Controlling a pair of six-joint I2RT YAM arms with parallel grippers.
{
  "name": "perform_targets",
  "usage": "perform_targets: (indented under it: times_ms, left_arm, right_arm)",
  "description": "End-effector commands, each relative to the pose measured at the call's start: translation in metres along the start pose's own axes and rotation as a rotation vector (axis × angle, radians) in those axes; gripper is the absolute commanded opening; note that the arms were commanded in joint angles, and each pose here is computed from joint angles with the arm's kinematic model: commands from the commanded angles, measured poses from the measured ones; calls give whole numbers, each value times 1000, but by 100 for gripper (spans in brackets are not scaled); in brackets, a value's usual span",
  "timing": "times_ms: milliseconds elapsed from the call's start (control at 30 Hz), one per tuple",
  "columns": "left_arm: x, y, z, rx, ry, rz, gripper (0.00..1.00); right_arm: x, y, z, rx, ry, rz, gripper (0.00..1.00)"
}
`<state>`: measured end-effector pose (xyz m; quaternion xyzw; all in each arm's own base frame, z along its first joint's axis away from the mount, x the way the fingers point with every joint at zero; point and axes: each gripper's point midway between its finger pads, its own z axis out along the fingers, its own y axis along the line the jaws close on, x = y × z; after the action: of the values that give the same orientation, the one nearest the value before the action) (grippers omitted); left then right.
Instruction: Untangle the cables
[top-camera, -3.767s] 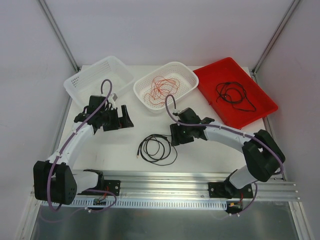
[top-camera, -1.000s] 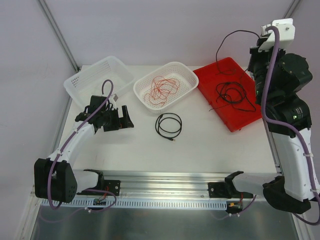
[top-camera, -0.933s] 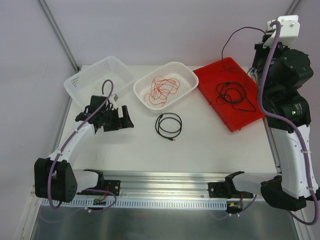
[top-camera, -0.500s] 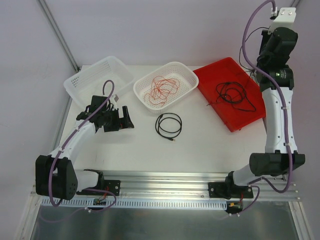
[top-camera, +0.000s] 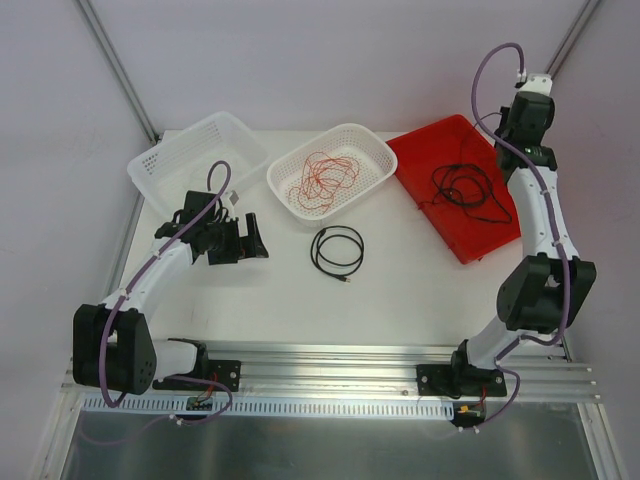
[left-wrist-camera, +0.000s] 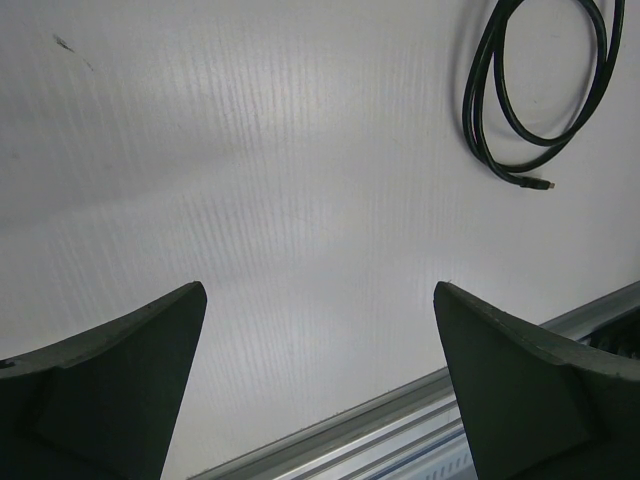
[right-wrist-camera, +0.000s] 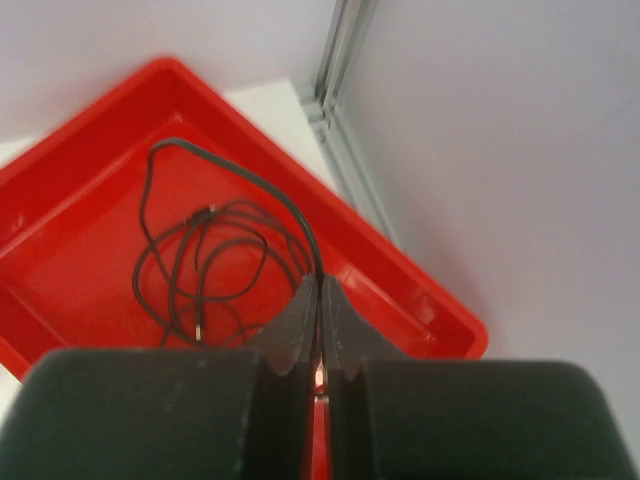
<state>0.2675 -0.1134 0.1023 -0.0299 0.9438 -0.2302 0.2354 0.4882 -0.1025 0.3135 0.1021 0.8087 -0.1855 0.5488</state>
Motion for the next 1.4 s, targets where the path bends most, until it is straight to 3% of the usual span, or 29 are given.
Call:
perform_targets:
  times_ms: [0, 133, 300, 333, 400, 467, 500, 600, 733, 1000, 1200, 1367]
  left_arm:
    - [-4, -6, -2, 23, -13, 37, 99]
    - [-4, -7, -3, 28, -15, 39, 99]
    - [-4, -8, -5, 31, -20, 40, 99]
    - [-5, -8, -5, 32, -23, 41, 99]
    - [-5, -9, -6, 34, -29, 43, 99]
    - [-4, -8, -6, 29, -27, 42, 99]
    - [-6, -8, -7, 30, -31, 43, 99]
    - [-5, -8, -7, 29, -29, 41, 99]
    - [-5, -9, -6, 35, -25, 39, 99]
    - [-5, -9, -6, 35, -25, 39, 99]
    - [-4, -10, -6, 38, -21, 36, 99]
    - [-4, -9, -6, 36, -19, 37, 99]
  right_arm:
    - [39, -2, 6, -10, 83, 91, 1]
    - [100, -25, 9, 30, 242, 249, 1]
    - [184, -31, 15, 37, 588, 394, 1]
    - [182, -38, 20, 42, 602, 415, 1]
    - [204, -35, 19, 39, 704, 417, 10]
    - [204, -38, 19, 51, 719, 425, 26]
    - [200, -39, 15, 55, 715, 424, 39]
    - [182, -39, 6, 39, 657, 442, 56]
    - [151, -32, -9, -10, 571, 393, 69]
    - [107, 20, -38, -257, 451, 280, 70]
    - [111, 83, -60, -497, 487, 223, 70]
    - [127, 120, -71, -582, 522, 144, 67]
